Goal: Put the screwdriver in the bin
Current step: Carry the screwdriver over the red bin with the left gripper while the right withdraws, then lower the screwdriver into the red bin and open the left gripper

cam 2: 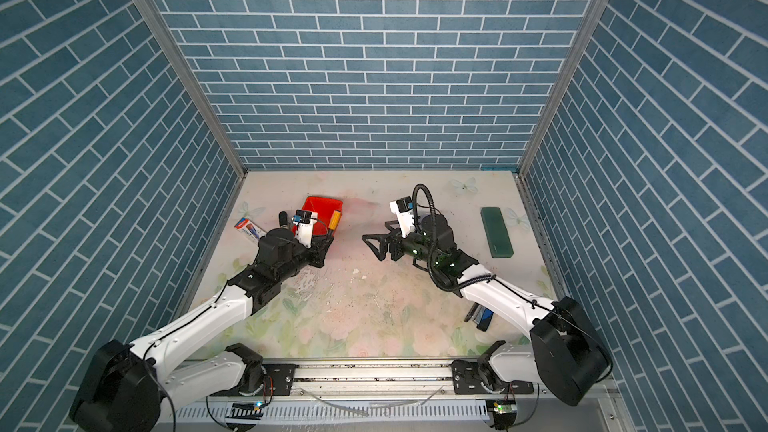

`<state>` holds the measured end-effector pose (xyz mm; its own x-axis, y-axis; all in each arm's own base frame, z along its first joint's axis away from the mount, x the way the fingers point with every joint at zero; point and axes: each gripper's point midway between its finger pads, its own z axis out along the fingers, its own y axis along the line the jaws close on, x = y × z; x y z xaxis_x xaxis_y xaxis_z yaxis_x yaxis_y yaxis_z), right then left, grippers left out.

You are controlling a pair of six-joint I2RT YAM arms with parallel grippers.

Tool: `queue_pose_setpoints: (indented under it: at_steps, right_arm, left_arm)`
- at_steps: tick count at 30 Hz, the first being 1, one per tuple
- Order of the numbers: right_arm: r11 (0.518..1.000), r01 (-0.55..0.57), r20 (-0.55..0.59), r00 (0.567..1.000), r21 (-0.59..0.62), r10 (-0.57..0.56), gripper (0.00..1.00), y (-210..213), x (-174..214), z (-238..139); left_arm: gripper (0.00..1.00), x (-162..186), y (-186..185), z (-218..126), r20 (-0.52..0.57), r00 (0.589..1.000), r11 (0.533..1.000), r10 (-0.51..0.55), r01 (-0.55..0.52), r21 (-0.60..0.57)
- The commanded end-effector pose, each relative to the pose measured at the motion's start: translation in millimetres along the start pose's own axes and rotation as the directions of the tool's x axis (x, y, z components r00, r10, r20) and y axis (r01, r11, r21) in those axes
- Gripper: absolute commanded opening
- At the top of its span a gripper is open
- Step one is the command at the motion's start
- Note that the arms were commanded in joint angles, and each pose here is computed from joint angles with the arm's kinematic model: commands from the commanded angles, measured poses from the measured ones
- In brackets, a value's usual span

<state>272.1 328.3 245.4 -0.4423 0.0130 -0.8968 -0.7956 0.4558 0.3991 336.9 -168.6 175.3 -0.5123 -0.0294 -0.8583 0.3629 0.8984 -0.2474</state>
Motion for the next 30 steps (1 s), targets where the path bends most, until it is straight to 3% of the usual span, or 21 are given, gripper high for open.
queue_pose_setpoints:
  at_steps: [1,6,14,20,30]
  right_arm:
    - [0.987,0.159,0.028,0.987,0.01,-0.16,0.99,8,-19,11]
    - [0.959,0.283,0.008,0.959,0.001,-0.283,0.99,16,-17,32]
    - [0.948,0.316,-0.001,0.949,-0.026,-0.316,0.99,27,-11,43]
    - [0.937,0.348,-0.035,0.936,-0.035,-0.349,0.99,31,-6,45]
    - [0.93,0.368,-0.064,0.928,-0.002,-0.368,0.99,24,-2,51]
  left_arm:
    - [0.0,-9,27,10,-0.059,0.997,0.992,0.043,-0.05,-0.114]
    - [0.0,-18,67,40,-0.128,0.992,0.975,0.012,-0.04,-0.217]
    - [0.0,-14,115,86,-0.239,0.971,0.947,0.01,-0.086,-0.31]
    - [0.0,-6,130,111,-0.303,0.953,0.937,0.005,-0.11,-0.331]
    - [0.0,17,137,132,-0.382,0.919,0.939,-0.096,-0.044,-0.342]
